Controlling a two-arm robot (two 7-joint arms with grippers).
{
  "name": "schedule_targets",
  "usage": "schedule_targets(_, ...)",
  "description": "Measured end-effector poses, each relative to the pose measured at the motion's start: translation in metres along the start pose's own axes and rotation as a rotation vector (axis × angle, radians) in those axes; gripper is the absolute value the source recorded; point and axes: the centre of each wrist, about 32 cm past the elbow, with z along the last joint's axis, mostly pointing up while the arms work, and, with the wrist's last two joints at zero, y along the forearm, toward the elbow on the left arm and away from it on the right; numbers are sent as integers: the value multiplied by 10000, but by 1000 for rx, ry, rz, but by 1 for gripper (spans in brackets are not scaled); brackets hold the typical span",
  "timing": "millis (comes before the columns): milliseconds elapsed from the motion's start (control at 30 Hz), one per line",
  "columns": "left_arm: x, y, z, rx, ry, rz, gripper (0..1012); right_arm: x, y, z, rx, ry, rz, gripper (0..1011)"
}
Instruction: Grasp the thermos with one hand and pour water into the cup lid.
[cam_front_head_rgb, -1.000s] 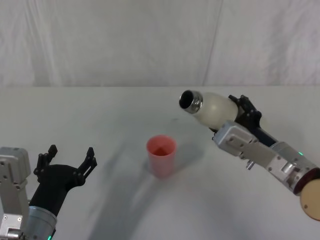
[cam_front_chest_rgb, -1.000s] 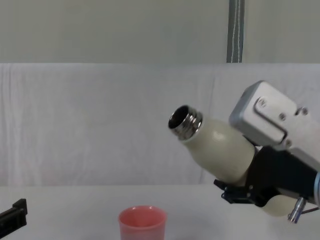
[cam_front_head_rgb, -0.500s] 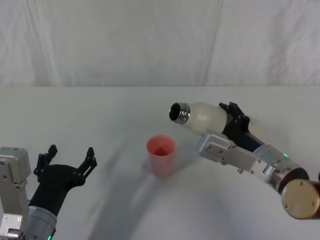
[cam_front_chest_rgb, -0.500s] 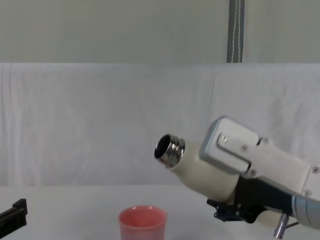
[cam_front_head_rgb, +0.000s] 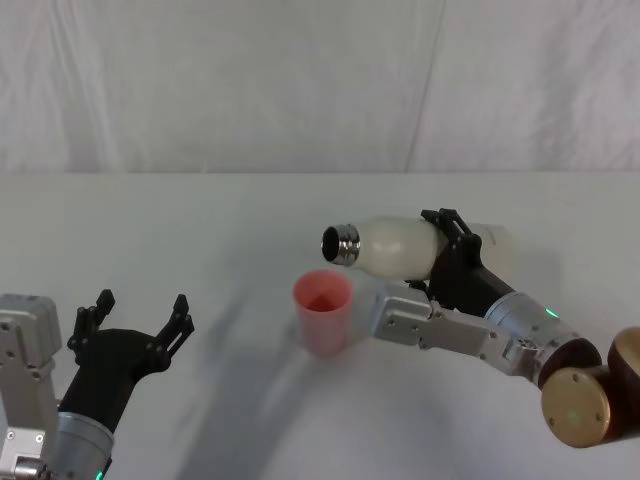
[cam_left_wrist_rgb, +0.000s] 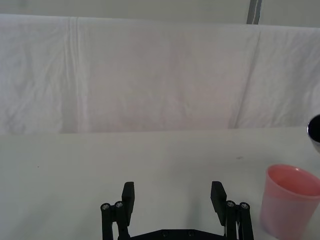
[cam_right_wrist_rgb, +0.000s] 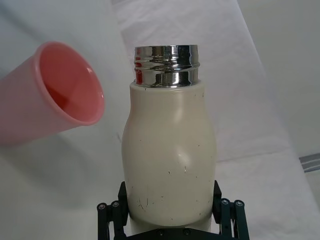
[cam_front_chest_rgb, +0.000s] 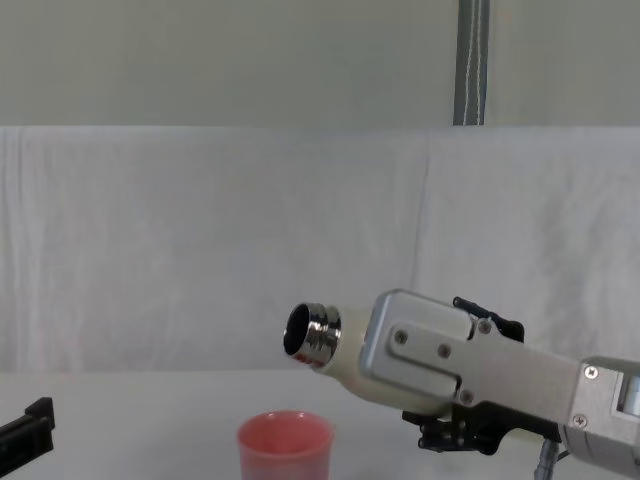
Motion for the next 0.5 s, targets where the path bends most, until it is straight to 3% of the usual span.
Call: schedule_targets(500,0,0,0,0,0,0,1001,-48,43,41,-15,-110,-20,950)
